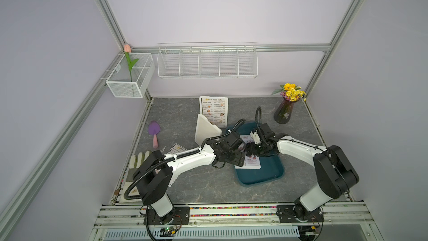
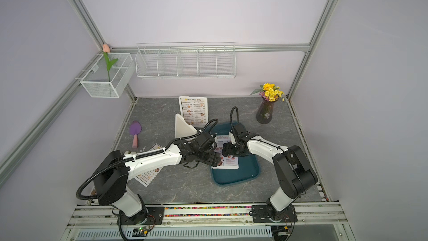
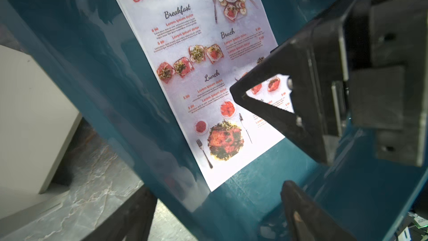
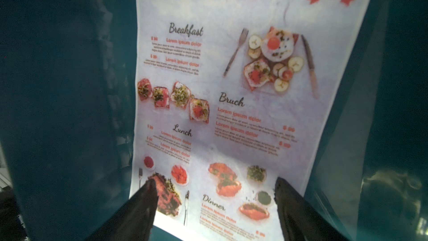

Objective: Replace the menus in the menu holders
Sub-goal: Pick up the menu from the storage box.

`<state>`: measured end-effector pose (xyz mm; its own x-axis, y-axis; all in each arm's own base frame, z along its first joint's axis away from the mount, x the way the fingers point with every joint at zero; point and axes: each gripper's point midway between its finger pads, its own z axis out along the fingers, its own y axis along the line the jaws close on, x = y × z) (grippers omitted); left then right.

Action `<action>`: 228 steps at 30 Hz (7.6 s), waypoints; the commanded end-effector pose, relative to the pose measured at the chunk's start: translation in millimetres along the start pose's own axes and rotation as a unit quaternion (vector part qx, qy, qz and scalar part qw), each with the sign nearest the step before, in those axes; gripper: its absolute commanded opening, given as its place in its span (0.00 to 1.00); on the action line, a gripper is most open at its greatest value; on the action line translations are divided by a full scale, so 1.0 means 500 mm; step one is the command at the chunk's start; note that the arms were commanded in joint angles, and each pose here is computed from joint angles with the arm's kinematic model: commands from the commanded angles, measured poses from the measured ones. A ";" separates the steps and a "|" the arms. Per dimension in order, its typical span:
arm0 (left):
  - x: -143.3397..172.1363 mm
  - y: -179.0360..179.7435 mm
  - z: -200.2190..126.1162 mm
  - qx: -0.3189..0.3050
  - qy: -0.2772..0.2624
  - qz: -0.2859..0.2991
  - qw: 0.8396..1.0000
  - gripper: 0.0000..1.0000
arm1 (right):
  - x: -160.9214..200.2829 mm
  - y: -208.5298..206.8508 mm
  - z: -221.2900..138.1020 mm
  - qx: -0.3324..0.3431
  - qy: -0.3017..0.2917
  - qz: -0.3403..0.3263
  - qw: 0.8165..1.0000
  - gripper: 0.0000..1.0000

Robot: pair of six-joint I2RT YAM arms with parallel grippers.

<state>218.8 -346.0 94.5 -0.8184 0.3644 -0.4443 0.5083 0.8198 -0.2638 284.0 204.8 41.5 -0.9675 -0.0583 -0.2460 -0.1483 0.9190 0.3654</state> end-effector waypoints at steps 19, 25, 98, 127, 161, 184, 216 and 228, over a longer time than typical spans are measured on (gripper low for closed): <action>-0.033 -0.020 -0.008 -0.001 -0.014 0.004 1.000 0.85 | 0.012 0.002 0.016 0.006 0.013 -0.022 1.000 0.73; -0.042 -0.023 -0.005 -0.004 -0.016 0.004 1.000 0.84 | 0.027 0.024 0.017 -0.015 0.018 -0.022 0.999 0.66; -0.031 0.067 -0.031 -0.142 -0.018 -0.030 0.989 0.33 | 0.048 0.014 0.014 -0.037 0.017 -0.011 0.999 0.57; -0.012 0.075 -0.020 -0.148 -0.002 -0.040 0.988 0.20 | 0.049 0.014 0.012 -0.036 0.018 -0.012 0.999 0.55; -0.033 0.073 -0.060 -0.147 -0.031 -0.051 0.987 0.06 | 0.046 0.014 0.009 -0.035 0.017 -0.017 0.999 0.53; -0.007 0.095 -0.054 -0.165 -0.018 -0.057 0.984 0.13 | 0.047 0.023 0.025 -0.042 0.023 -0.021 0.999 0.50; -0.014 0.083 -0.045 -0.147 -0.023 -0.062 0.987 0.17 | 0.049 0.023 0.026 -0.039 0.029 -0.022 0.999 0.48; -0.033 0.089 -0.084 -0.158 -0.046 -0.062 0.984 0.08 | 0.046 0.024 0.024 -0.038 0.029 -0.023 0.999 0.48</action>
<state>242.5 -304.5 115.7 -0.8403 0.2368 -0.4876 0.3040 0.9506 -0.0623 266.9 218.8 35.2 -0.9654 -0.1018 -0.2399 -0.2002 0.8790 0.4327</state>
